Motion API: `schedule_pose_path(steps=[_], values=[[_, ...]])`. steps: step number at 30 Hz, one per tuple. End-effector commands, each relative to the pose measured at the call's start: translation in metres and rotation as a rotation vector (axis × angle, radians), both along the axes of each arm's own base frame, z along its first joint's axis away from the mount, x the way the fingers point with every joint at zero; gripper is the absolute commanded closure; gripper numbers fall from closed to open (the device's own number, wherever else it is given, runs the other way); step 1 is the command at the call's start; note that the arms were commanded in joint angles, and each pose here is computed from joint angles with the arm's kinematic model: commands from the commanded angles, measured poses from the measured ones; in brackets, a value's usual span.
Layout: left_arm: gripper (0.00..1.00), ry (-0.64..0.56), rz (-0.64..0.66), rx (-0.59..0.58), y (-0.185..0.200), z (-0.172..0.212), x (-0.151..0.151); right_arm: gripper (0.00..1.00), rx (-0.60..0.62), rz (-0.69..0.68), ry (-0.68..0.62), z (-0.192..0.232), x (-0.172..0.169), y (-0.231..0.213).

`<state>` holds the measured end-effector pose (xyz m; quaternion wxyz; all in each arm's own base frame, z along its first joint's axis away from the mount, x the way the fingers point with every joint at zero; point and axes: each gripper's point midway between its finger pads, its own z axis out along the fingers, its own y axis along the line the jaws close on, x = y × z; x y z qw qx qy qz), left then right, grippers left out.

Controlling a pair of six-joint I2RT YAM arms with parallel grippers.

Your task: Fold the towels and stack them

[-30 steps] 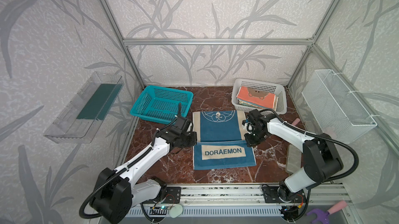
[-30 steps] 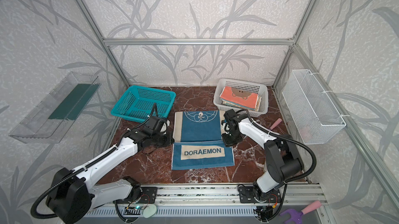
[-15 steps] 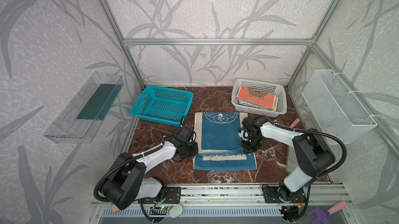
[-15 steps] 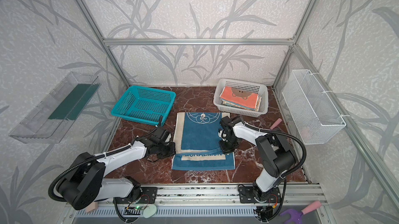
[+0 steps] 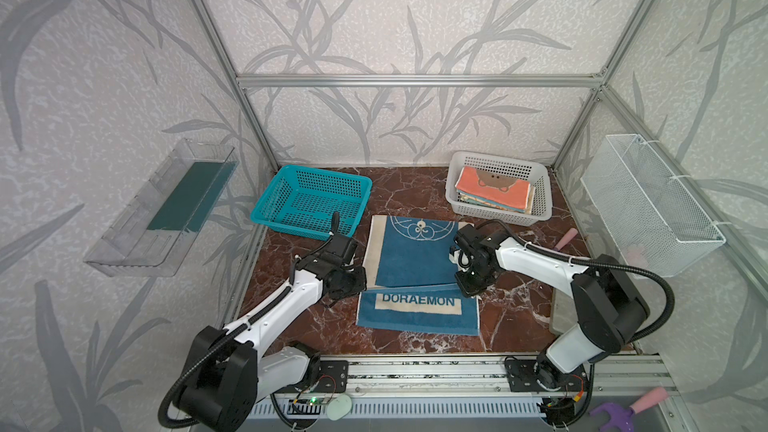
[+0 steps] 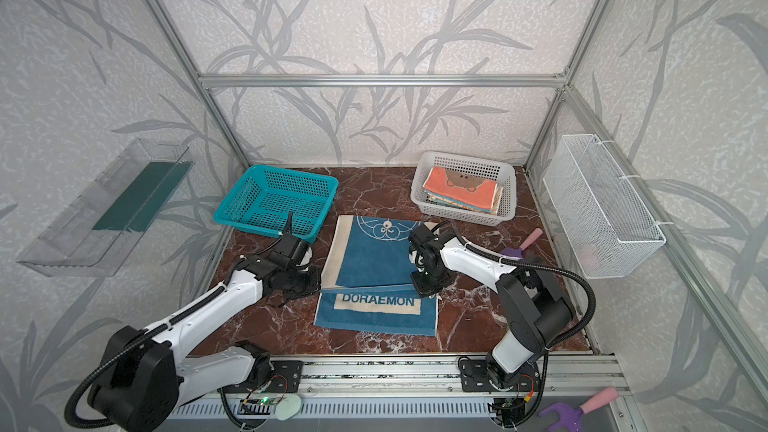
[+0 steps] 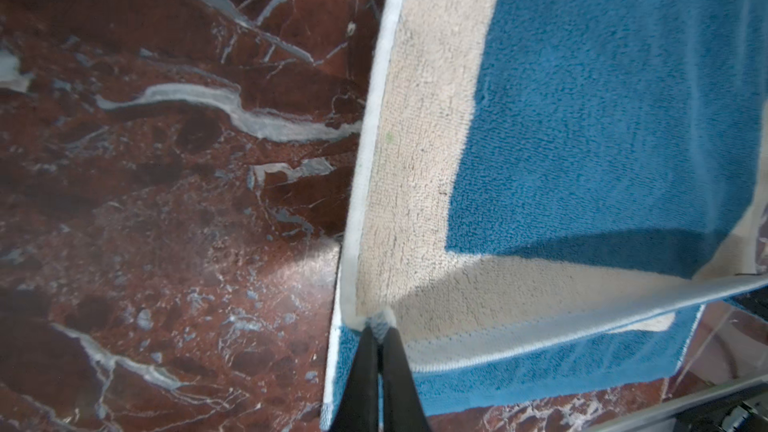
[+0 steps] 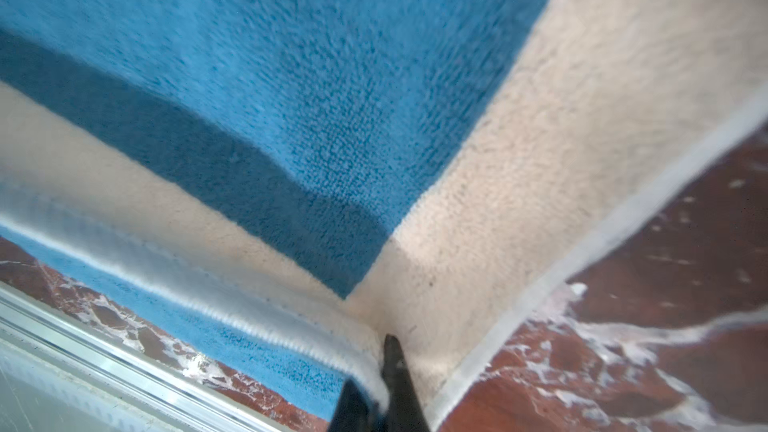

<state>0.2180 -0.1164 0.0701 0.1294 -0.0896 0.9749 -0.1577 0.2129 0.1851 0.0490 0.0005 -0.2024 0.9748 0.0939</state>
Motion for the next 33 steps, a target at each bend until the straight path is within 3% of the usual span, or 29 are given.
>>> schedule_pose_path(steps=[1,8,16,21,26,33], values=[[1.0,-0.01,-0.002,-0.01,0.002,0.017,-0.009,1.0,-0.085,0.019,-0.033,0.027,-0.008,-0.022],[1.0,-0.048,0.014,-0.097,-0.006,0.018,-0.017,1.0,-0.068,-0.006,-0.088,0.063,-0.019,-0.031],[1.0,0.054,0.026,-0.128,-0.014,-0.017,-0.035,1.0,-0.075,-0.08,0.063,-0.006,-0.049,-0.034],[1.0,0.12,0.057,-0.119,-0.012,-0.046,-0.046,1.0,-0.123,-0.08,0.107,-0.038,-0.034,-0.025],[1.0,0.183,0.158,0.017,0.015,-0.061,-0.053,1.0,-0.135,-0.029,0.097,-0.052,-0.006,-0.008],[1.0,0.079,0.224,0.07,0.042,-0.039,-0.017,1.0,-0.136,0.055,0.082,-0.053,0.032,0.018]])
